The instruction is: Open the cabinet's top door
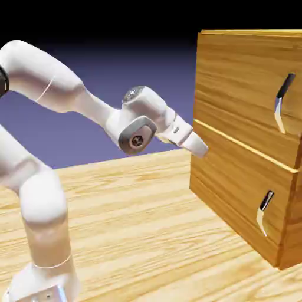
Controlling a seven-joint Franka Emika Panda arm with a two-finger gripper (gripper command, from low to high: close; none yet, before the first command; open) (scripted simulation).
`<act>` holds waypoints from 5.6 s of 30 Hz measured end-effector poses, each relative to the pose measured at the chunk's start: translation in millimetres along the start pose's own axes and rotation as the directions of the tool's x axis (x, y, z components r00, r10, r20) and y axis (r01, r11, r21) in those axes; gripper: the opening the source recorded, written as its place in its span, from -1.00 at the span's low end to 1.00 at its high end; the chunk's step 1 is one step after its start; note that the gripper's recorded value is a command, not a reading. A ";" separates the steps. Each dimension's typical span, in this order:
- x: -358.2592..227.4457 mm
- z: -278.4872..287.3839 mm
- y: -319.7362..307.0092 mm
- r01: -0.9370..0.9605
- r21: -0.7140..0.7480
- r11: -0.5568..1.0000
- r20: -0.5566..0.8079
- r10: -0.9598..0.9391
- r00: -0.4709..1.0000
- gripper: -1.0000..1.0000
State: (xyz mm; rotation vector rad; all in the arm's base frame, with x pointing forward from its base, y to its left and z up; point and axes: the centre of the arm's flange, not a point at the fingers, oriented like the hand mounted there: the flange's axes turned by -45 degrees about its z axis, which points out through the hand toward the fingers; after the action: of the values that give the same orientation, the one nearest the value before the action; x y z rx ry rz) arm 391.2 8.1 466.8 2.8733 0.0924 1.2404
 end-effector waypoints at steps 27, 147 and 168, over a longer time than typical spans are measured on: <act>105.0 -88.0 -6.1 0.042 0.025 0.999 -0.385 -0.029 0.923 0.00; -32.9 -155.7 -53.2 -0.448 -0.442 0.777 -0.685 0.030 0.727 -1.00; -79.8 -212.9 -207.7 -0.593 -0.601 0.536 -0.687 0.033 0.726 -1.00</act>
State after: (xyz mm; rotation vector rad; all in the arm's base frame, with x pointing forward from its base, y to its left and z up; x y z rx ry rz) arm 171.3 207.9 548.0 1.6462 -0.8525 1.6472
